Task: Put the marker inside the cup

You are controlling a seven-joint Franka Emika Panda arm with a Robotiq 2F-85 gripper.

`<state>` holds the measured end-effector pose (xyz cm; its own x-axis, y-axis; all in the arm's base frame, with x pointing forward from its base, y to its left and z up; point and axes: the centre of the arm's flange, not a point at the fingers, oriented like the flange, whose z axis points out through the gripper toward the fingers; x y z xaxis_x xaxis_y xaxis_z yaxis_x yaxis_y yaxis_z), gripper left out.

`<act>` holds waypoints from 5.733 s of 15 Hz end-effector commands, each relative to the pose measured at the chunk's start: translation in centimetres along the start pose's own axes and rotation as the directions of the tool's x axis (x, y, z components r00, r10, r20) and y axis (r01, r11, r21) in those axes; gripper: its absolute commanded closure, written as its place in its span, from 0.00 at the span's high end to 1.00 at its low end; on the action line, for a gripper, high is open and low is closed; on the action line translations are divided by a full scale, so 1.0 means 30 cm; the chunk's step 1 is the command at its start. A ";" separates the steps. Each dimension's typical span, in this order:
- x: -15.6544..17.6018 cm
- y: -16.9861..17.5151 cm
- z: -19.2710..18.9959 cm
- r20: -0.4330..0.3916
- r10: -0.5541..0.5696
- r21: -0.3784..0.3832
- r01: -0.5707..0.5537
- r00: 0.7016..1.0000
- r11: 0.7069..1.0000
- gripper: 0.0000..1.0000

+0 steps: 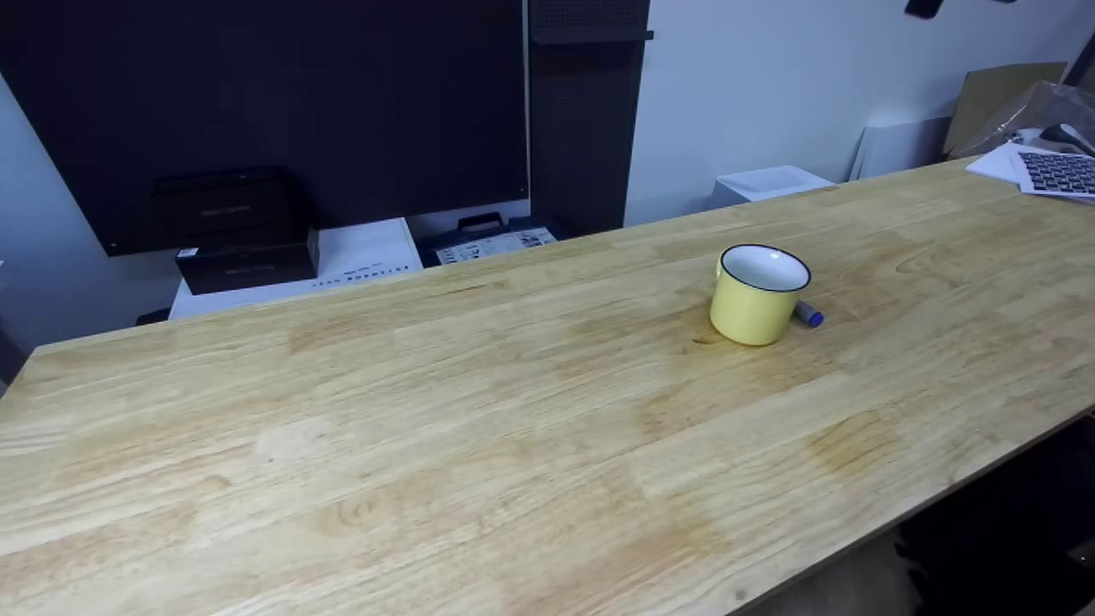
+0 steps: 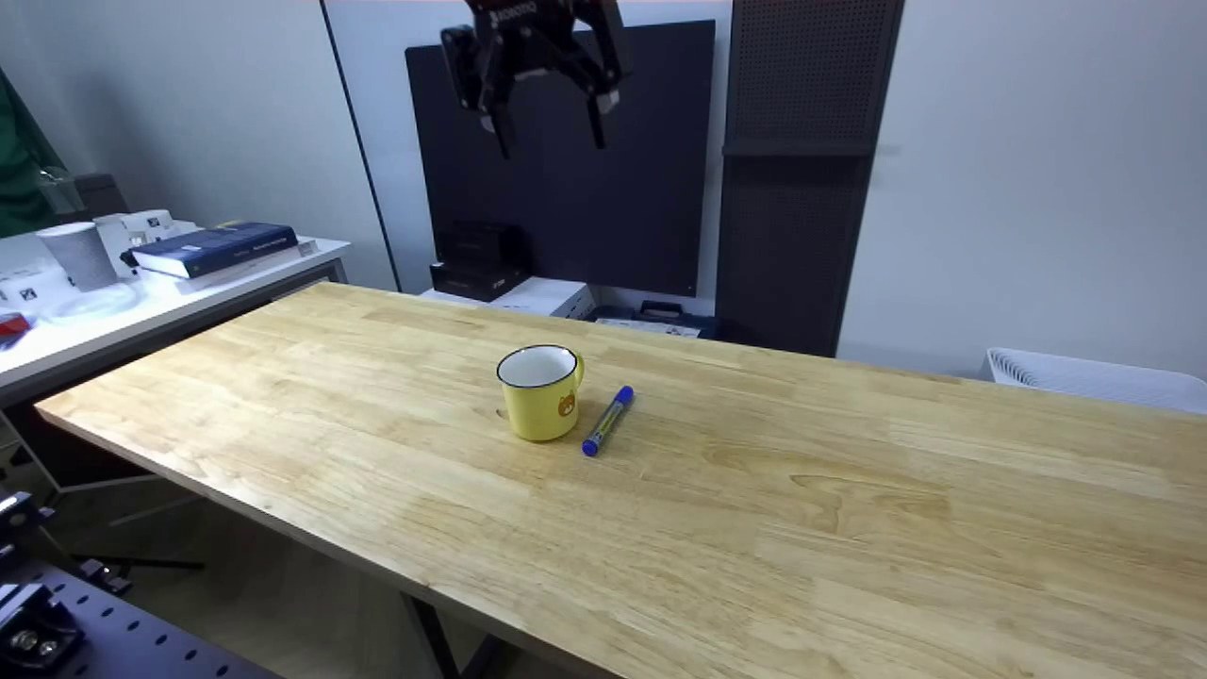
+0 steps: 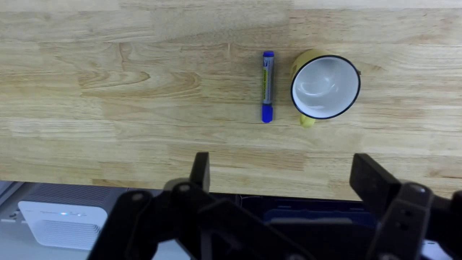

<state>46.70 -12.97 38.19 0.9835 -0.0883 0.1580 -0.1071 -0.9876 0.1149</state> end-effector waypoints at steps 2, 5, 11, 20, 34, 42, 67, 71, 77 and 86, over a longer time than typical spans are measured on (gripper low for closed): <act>0.079 0.019 0.077 0.020 0.002 -0.007 -0.002 1.000 1.000 1.00; 0.135 0.026 0.126 0.033 0.001 -0.013 -0.001 0.999 1.000 1.00; 0.148 0.023 0.242 0.155 -0.019 0.097 0.003 0.988 0.995 1.00; 0.213 0.080 0.650 0.296 -0.025 0.034 0.016 0.955 0.999 1.00; 0.124 0.025 0.805 0.210 -0.123 0.184 0.084 0.970 0.979 1.00; 0.128 0.102 0.858 0.212 -0.082 0.194 0.041 0.974 0.980 1.00; 0.175 0.088 1.059 0.312 -0.038 0.154 -0.012 0.949 0.988 1.00; 0.189 0.096 1.098 0.352 0.065 0.148 -0.124 0.934 0.981 1.00; 0.191 0.035 1.153 0.381 0.121 0.123 -0.180 0.917 0.976 1.00; 0.238 0.007 1.091 0.345 0.096 0.122 -0.146 0.934 0.982 0.25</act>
<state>57.78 -18.31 6.41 0.9627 -0.2037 -0.1779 -0.2141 -0.9759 -0.0413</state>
